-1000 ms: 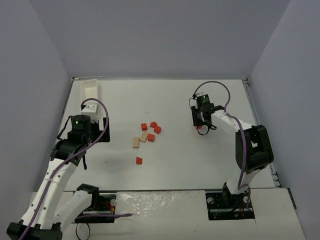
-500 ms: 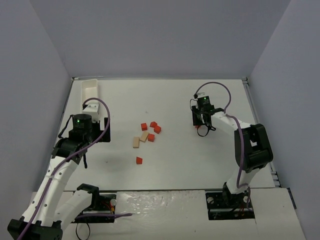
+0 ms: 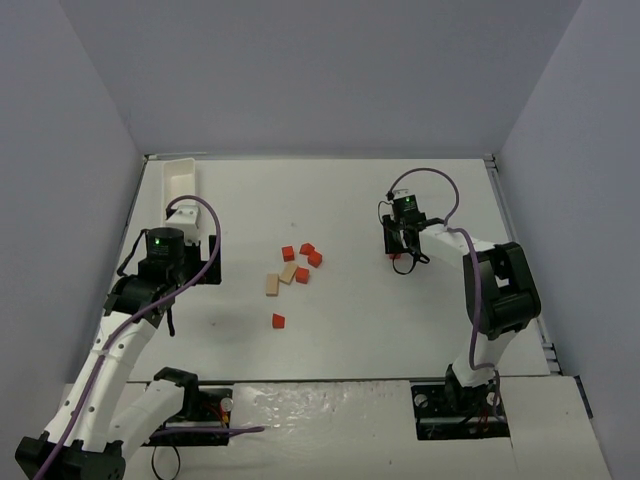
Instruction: Build the wood block tower
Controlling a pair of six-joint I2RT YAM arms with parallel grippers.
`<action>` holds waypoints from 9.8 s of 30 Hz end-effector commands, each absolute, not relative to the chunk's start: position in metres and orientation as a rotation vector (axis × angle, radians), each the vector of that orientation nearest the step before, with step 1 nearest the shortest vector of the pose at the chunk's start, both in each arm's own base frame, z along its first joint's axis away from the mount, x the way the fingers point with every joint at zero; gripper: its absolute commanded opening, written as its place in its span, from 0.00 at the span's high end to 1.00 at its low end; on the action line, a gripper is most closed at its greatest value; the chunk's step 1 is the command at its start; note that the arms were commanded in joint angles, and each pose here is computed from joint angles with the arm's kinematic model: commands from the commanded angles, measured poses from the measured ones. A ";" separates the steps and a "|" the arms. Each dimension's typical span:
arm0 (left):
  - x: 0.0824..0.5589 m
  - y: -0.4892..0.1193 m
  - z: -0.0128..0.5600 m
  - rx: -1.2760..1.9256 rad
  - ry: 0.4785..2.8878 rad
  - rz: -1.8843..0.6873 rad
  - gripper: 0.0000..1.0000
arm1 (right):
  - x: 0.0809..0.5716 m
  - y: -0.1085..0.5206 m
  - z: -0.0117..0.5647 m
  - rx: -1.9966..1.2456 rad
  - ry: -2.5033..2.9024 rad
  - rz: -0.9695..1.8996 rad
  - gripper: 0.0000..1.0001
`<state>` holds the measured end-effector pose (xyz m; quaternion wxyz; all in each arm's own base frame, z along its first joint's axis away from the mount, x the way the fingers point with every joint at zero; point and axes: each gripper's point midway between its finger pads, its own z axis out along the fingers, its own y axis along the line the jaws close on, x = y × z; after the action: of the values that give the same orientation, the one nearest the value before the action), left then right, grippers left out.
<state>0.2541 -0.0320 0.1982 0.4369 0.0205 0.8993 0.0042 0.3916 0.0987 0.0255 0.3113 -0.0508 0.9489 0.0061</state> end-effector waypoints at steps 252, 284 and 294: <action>0.273 -0.039 0.194 0.075 2.253 -0.002 0.05 | 0.401 0.175 0.032 -0.138 2.415 -0.057 0.61; 0.273 -0.040 0.194 0.078 2.255 -0.003 0.05 | 0.411 0.165 0.035 -0.025 2.389 -0.094 0.61; 0.273 -0.040 0.193 0.079 2.257 -0.002 0.05 | 0.412 0.168 0.039 -0.028 2.384 -0.066 0.61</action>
<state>0.2603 -0.0352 0.1765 0.3962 0.0282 0.9177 0.0076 0.3911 0.1643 0.0136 0.3284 -0.0311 0.9434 -0.0345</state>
